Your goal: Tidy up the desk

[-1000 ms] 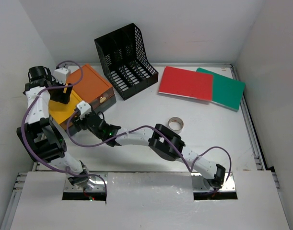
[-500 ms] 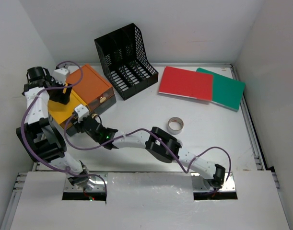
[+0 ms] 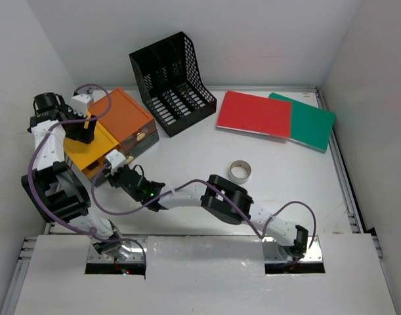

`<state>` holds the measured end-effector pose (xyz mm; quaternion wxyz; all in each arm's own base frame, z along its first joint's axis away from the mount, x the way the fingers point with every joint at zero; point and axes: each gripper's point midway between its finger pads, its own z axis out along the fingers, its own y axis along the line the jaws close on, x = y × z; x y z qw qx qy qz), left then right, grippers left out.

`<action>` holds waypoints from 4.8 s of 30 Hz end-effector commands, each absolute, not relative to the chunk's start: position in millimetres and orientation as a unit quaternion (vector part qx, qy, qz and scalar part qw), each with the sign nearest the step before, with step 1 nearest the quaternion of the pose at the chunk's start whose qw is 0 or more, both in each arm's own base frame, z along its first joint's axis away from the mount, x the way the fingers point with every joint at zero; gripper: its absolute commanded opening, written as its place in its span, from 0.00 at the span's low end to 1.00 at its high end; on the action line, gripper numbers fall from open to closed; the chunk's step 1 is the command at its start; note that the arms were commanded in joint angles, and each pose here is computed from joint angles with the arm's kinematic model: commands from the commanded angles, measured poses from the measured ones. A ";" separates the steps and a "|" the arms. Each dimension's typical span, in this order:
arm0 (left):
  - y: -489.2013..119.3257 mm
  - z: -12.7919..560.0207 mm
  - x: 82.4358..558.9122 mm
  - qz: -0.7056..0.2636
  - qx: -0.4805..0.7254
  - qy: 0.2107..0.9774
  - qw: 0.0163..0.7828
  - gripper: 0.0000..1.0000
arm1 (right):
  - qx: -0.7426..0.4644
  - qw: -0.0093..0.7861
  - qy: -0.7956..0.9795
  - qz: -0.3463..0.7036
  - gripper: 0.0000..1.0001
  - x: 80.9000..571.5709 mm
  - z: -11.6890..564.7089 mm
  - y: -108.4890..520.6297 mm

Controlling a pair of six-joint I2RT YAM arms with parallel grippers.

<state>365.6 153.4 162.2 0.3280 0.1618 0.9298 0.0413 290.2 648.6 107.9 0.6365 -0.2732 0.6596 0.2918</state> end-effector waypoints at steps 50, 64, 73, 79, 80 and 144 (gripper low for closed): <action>-339.2 222.6 338.4 -0.097 0.535 0.770 0.334 0.74 | 0.098 0.446 0.886 0.079 0.94 264.8 89.9 18.5; -430.2 95.3 367.3 -0.068 0.523 0.795 0.301 0.75 | 0.134 0.428 0.890 0.078 0.91 250.8 54.4 1.3; -422.1 41.8 365.9 -0.102 0.512 0.813 0.257 0.52 | 0.133 0.452 0.879 0.072 0.91 251.9 65.6 -1.4; -413.5 27.1 337.1 -0.121 0.512 0.823 0.214 0.00 | 0.135 0.452 0.879 0.069 0.91 250.2 64.2 -2.2; -414.0 36.7 336.1 -0.129 0.511 0.822 0.216 0.00 | 0.135 0.453 0.878 0.069 0.91 249.9 63.9 -2.2; -75.3 216.3 220.3 -0.120 0.393 0.880 0.238 0.19 | 0.114 0.487 0.861 0.092 0.90 251.5 82.6 6.7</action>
